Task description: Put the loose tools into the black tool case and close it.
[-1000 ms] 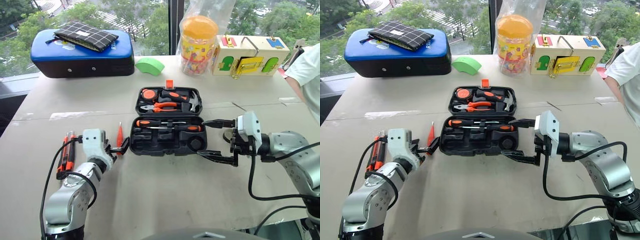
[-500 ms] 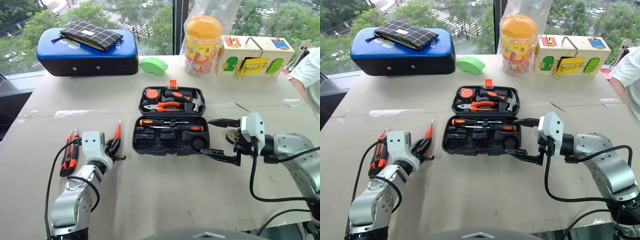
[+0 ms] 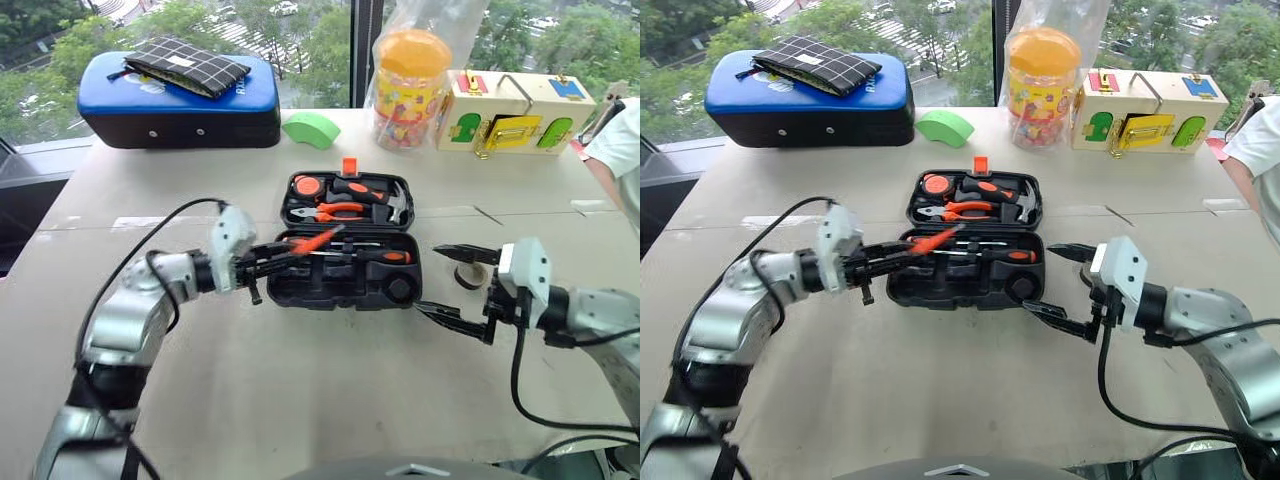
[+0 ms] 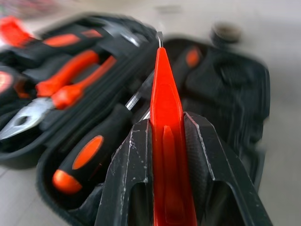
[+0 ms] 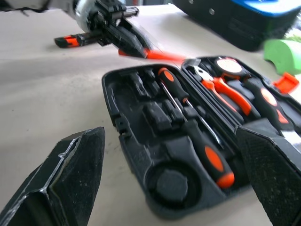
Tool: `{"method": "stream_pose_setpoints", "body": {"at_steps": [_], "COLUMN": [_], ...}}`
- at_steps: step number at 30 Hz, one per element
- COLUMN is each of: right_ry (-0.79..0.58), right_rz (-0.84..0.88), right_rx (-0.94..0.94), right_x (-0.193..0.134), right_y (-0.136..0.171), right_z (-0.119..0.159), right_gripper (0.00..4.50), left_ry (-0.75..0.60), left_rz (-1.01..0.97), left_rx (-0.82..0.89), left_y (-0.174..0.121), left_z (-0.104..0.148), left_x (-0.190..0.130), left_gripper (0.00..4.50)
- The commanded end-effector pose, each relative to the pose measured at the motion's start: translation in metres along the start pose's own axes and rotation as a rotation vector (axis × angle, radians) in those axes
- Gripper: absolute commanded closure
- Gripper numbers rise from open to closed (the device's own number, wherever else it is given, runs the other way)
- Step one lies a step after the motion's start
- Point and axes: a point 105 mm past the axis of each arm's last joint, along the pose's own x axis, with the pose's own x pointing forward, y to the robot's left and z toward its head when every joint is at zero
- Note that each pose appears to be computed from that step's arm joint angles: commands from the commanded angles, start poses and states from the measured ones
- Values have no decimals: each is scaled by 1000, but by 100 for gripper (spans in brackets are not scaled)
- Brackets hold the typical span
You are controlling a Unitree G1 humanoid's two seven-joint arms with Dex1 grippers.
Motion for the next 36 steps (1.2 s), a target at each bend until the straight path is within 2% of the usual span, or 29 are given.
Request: {"method": "stream_pose_setpoints", "body": {"at_steps": [1, 10, 23, 24, 26, 27, 28, 30, 32, 33, 35, 36], "right_ry": [-12, 22, 34, 35, 35, 35, 34, 33, 32, 32, 32, 32], "right_rz": [-49, -139, -153, -153, -148, -145, -143, -141, -134, -132, -128, -127], "right_rx": [-33, -18, -14, -14, -15, -16, -16, -18, -19, -20, -24, -25], "right_x": [-10, -24, -27, -27, -26, -26, -25, -25, -24, -24, -22, -21], "right_y": [6, 14, 16, 16, 16, 15, 15, 14, 12, 12, 10, 9], "right_z": [13, 8, 8, 8, 9, 9, 9, 9, 9, 9, 8, 8], "right_gripper": [0, 0, 0, 0, 0, 0, 0, 0, 0, 0, 0, 0], "left_ry": [75, 199, 284, 289, 272, 237, 196, 115, 32, 6, -25, -33], "left_rz": [-118, -265, -295, -285, -259, -249, -238, -220, -206, -204, -218, -222], "left_rx": [139, 302, 314, 305, 295, 284, 267, 207, 111, 69, 13, -6], "left_y": [6, 22, 36, 38, 43, 45, 46, 49, 51, 51, 43, 38], "left_z": [-2, -4, -22, -24, -21, -15, -8, 7, 19, 23, 26, 26], "left_x": [7, 25, 21, 19, 15, 15, 15, 15, 13, 13, 16, 18], "left_gripper": [413, 413, 413, 311, 242, 190, 178, 113, 113, 128, 182, 236]}}
